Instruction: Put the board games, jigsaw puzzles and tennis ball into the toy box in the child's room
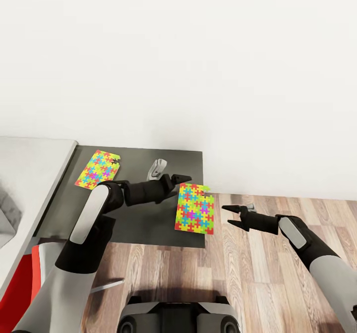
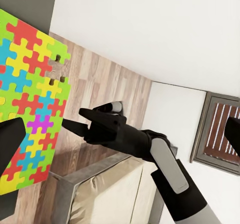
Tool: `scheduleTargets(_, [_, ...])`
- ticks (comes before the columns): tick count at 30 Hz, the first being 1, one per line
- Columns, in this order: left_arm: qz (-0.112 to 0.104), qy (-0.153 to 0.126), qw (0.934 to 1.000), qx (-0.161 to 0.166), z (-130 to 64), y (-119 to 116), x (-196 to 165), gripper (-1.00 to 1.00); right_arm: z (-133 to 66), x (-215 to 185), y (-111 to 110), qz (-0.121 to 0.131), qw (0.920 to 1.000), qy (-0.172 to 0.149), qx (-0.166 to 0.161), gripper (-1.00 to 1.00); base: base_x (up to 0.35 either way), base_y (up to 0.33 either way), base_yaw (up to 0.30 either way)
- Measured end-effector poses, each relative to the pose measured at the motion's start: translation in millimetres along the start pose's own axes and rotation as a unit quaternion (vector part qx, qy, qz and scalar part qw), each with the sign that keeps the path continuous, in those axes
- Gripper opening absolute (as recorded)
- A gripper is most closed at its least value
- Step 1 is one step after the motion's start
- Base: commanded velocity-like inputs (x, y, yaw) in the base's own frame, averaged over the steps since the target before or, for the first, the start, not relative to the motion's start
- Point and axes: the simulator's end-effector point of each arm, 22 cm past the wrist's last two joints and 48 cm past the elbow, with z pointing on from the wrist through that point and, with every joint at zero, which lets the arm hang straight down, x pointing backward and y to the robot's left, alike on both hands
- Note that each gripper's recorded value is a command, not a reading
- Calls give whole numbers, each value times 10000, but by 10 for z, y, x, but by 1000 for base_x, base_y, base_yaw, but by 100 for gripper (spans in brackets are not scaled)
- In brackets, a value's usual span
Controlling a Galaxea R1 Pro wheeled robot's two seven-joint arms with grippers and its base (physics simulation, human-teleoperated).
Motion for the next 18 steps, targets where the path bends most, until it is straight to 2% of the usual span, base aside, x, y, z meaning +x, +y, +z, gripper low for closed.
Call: scheduleTargets(18, [1,-1,10000,-4,-2,3,-1,100,30,24,10,1,10000,24,-11,100,0,0,0])
